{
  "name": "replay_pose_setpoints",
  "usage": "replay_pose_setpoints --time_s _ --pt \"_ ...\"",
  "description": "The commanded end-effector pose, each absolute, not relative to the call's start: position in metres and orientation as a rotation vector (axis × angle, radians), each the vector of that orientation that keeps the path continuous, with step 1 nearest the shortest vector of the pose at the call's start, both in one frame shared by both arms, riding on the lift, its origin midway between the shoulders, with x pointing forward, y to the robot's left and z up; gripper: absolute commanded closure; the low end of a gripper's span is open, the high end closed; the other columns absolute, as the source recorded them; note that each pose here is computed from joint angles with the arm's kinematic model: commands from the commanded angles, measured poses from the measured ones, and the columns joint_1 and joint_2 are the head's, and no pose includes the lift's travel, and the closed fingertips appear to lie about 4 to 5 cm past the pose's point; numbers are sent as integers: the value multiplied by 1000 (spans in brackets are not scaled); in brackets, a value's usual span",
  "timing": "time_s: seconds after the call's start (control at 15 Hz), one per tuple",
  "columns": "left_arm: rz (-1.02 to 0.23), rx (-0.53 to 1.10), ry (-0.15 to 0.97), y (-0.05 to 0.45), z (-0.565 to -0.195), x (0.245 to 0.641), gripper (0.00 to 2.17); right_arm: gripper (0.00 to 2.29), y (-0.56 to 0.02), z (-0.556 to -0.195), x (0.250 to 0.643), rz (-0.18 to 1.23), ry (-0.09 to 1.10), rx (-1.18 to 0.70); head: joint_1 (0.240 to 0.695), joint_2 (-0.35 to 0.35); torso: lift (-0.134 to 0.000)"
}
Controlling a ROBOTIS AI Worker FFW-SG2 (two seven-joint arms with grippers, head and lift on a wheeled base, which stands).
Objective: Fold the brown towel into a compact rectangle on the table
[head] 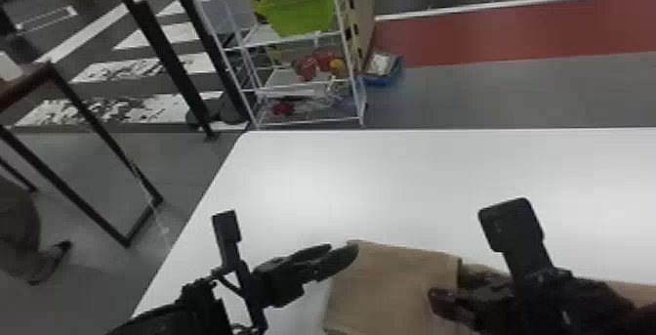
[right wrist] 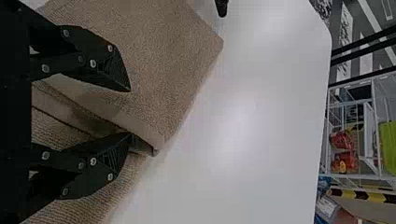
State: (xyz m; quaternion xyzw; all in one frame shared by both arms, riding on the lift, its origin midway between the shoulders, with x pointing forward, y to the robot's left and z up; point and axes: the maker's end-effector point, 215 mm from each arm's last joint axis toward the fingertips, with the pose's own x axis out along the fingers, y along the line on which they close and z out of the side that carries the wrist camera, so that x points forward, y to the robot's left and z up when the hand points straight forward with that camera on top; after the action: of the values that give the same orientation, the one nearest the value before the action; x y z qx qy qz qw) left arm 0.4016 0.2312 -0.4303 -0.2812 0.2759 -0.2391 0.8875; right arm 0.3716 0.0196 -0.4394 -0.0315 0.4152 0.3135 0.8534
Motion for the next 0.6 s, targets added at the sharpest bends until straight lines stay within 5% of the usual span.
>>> replay_pose_setpoints --time_s 0.0,0.53 --pt "-493 -571 557 235 -423 404 80 650 17 -431 358 664 900 -54 695 350 -122" --pt "-440 -487 488 252 -411 421 80 653 1 -445 336 650 1017 -40 695 350 -122"
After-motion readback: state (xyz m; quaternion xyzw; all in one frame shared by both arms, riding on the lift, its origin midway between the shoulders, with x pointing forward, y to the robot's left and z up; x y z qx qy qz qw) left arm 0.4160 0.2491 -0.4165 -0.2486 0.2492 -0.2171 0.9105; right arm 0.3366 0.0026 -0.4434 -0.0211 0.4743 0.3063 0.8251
